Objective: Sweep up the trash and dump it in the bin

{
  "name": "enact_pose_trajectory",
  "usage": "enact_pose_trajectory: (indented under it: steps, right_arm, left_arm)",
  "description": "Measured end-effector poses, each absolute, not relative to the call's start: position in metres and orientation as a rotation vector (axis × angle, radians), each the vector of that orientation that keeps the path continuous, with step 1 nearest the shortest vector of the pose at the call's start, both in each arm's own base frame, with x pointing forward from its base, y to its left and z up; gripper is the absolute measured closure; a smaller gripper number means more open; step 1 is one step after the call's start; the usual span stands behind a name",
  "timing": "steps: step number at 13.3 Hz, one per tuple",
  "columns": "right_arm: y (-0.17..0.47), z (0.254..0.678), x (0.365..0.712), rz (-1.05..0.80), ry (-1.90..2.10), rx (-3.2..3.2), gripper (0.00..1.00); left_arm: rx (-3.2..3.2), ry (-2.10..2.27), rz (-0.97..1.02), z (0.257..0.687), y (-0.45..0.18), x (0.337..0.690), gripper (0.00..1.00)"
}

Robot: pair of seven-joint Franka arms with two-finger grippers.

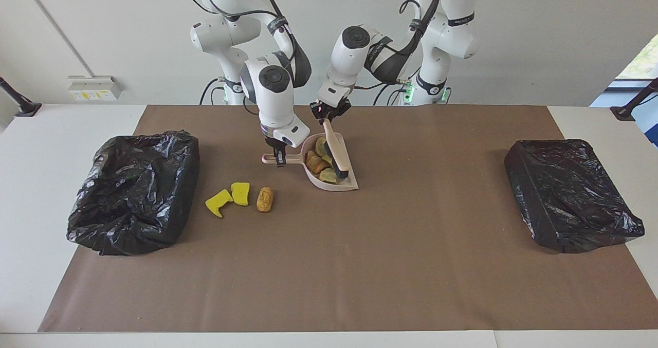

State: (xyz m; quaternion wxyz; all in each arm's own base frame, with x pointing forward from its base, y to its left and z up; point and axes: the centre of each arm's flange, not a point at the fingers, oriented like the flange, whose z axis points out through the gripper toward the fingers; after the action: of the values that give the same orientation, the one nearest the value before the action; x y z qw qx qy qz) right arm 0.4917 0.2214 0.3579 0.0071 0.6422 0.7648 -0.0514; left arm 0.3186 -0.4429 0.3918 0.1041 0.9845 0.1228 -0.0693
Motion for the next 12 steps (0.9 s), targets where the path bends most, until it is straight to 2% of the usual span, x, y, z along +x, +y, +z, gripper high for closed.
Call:
enact_pose_trajectory:
  steps: [12]
  right_arm:
    - [0.221, 0.358, 0.492, -0.161, 2.392, 2.009, 0.68]
  left_arm:
    - [2.981, 0.285, -0.336, 0.414, -0.428, 0.318, 0.74]
